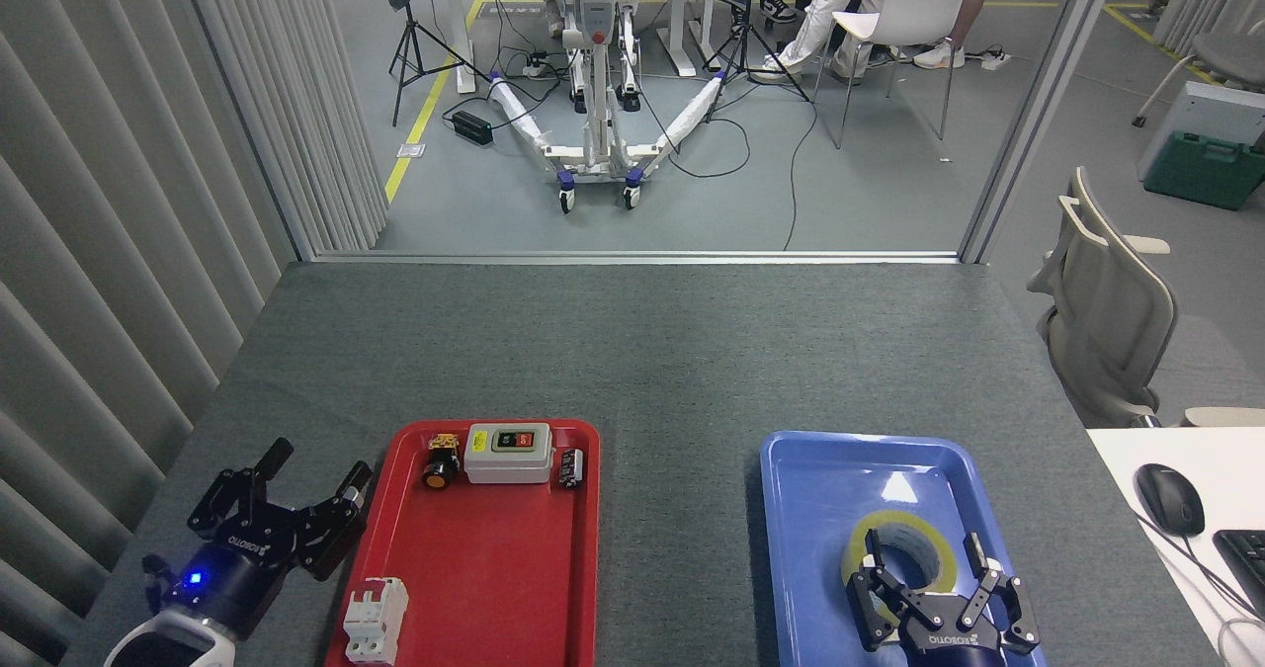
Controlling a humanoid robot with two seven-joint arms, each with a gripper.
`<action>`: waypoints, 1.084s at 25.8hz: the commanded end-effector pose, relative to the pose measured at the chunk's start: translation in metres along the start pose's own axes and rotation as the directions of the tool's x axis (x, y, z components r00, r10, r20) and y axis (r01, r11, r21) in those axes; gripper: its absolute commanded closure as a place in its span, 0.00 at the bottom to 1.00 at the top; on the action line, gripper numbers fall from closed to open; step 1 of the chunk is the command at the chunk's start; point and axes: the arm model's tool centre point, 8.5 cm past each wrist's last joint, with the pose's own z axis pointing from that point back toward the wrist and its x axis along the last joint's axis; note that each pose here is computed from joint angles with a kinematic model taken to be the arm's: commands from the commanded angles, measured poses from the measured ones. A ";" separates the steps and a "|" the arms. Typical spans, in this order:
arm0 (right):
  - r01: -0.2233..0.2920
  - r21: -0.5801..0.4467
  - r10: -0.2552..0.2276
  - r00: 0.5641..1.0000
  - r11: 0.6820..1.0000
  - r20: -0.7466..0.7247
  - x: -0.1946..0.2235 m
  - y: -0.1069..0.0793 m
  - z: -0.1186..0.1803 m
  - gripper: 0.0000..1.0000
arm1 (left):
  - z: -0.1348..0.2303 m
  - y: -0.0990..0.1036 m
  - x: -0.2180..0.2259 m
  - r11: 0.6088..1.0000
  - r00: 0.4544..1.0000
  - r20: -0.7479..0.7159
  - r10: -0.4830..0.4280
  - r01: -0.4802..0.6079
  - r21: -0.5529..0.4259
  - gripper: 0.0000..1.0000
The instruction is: Place and move tape with both arms
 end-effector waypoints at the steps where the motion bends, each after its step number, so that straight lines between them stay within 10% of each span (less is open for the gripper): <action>1: 0.002 0.000 -0.002 1.000 1.000 0.001 0.001 0.000 0.000 0.01 | 0.000 0.000 0.000 1.000 1.000 -0.006 0.002 -0.002 0.002 0.00; 28: 0.007 0.000 -0.007 1.000 1.000 0.002 0.003 0.000 0.000 0.01 | 0.021 -0.008 0.002 0.996 0.989 -0.114 -0.089 0.084 -0.043 0.00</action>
